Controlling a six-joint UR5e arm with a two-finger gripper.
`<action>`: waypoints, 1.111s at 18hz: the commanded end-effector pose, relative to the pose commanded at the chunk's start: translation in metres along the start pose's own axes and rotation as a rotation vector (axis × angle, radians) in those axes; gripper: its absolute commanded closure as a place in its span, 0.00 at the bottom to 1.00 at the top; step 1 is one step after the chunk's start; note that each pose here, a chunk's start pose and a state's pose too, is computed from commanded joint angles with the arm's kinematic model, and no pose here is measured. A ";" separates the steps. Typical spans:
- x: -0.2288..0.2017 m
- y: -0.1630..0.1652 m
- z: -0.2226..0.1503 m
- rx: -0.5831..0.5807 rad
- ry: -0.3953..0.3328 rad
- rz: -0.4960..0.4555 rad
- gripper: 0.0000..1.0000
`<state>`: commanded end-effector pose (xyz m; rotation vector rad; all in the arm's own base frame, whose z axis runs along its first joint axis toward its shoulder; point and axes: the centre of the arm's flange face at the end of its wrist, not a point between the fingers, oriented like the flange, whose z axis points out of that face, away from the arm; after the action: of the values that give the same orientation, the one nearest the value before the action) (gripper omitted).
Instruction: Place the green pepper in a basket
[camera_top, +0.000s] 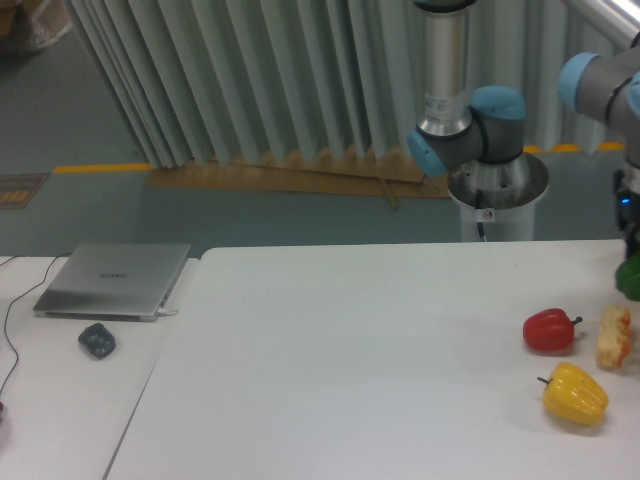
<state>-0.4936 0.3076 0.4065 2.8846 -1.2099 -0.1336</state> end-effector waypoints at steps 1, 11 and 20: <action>-0.001 0.013 0.001 0.001 -0.002 0.005 0.52; -0.008 0.102 0.027 0.011 -0.015 0.100 0.53; -0.011 0.126 0.061 0.022 0.000 0.187 0.52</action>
<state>-0.5958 0.2287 0.3519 2.7691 -1.4814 -0.1182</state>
